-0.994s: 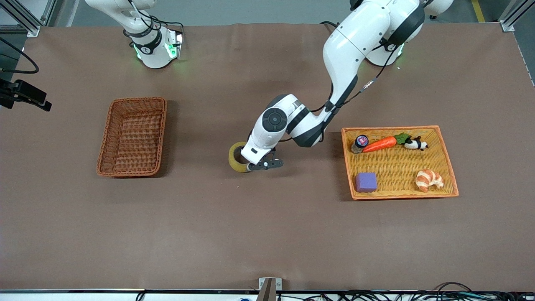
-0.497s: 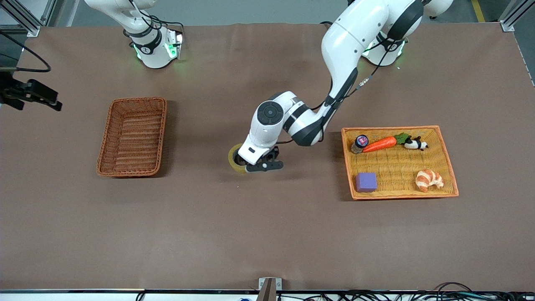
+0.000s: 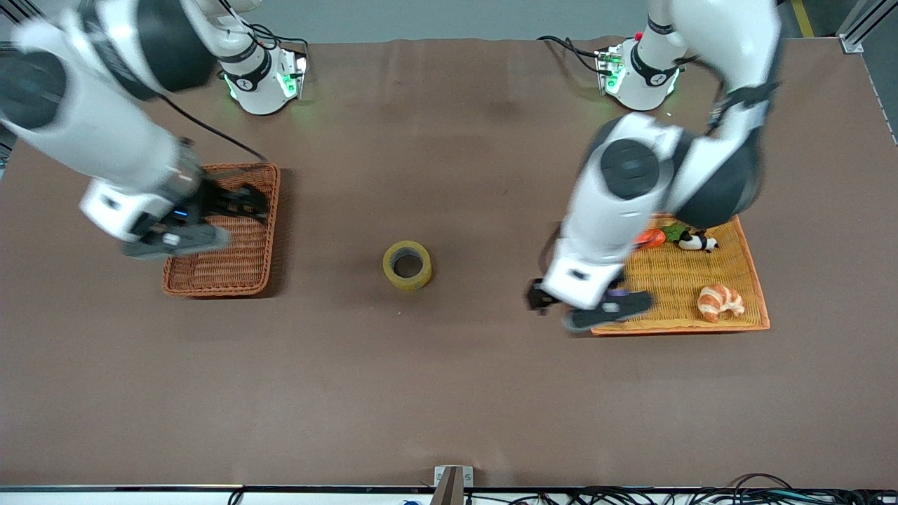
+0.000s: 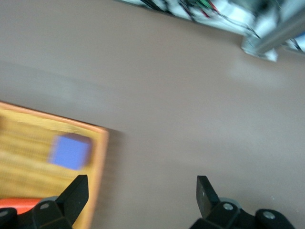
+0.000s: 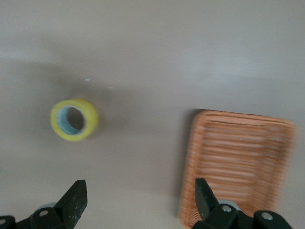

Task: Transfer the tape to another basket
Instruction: 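Release the tape and withdraw the left gripper while the right gripper reaches the tape, then grasp the yellow tape roll rim with the right gripper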

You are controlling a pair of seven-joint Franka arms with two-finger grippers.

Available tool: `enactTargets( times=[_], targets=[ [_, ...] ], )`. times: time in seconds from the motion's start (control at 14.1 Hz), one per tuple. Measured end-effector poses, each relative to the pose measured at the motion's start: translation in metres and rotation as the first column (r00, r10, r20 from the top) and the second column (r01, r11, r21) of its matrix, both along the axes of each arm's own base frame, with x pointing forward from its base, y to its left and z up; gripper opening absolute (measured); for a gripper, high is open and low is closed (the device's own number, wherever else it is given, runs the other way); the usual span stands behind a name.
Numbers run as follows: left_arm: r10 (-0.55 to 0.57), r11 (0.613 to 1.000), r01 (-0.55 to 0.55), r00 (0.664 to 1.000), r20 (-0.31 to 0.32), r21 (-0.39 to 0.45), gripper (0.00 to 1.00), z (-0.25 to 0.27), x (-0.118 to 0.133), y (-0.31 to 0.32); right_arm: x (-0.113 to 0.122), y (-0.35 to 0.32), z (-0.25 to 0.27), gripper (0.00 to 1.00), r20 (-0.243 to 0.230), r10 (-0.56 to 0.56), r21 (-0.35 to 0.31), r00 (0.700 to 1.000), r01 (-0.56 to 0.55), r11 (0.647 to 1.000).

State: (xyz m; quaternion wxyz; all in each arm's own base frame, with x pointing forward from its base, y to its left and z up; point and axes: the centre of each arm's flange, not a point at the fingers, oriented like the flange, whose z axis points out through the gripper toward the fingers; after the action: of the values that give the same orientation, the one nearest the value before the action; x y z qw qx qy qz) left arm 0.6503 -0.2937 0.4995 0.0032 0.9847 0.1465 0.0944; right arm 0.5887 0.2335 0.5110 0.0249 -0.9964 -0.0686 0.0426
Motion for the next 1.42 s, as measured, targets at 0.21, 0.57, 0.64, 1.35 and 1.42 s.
enactTargets(
  times=[0.21, 0.57, 0.64, 1.35, 1.42],
  targets=[
    [0.021, 0.999, -0.02, 0.999, -0.028, 0.038, 1.0, 0.048, -0.008, 0.06, 0.007, 0.073, -0.099, 1.0, -0.046, 0.026, 0.027, 0.999, -0.024, 0.999],
    [-0.133, 0.982, 0.15, 0.98, -0.149, 0.113, 1.0, 0.12, -0.038, 0.191, -0.01, 0.13, -0.233, 1.0, -0.007, -0.012, 0.002, 1.0, 0.012, 1.0],
    [-0.157, 0.978, 0.176, 0.975, -0.159, 0.114, 1.0, 0.123, -0.04, 0.209, -0.018, 0.135, -0.249, 1.0, -0.003, -0.009, -0.001, 1.0, 0.009, 1.0],
    [-0.125, 0.99, 0.134, 0.974, -0.191, 0.033, 1.0, 0.108, -0.035, 0.255, -0.039, 0.146, -0.313, 1.0, 0.041, -0.012, -0.062, 0.999, 0.015, 0.998],
    [-0.119, 0.991, 0.128, 0.975, -0.185, 0.033, 1.0, 0.111, -0.036, 0.259, -0.041, 0.147, -0.318, 1.0, 0.038, -0.006, -0.067, 0.999, 0.009, 0.998]
  ],
)
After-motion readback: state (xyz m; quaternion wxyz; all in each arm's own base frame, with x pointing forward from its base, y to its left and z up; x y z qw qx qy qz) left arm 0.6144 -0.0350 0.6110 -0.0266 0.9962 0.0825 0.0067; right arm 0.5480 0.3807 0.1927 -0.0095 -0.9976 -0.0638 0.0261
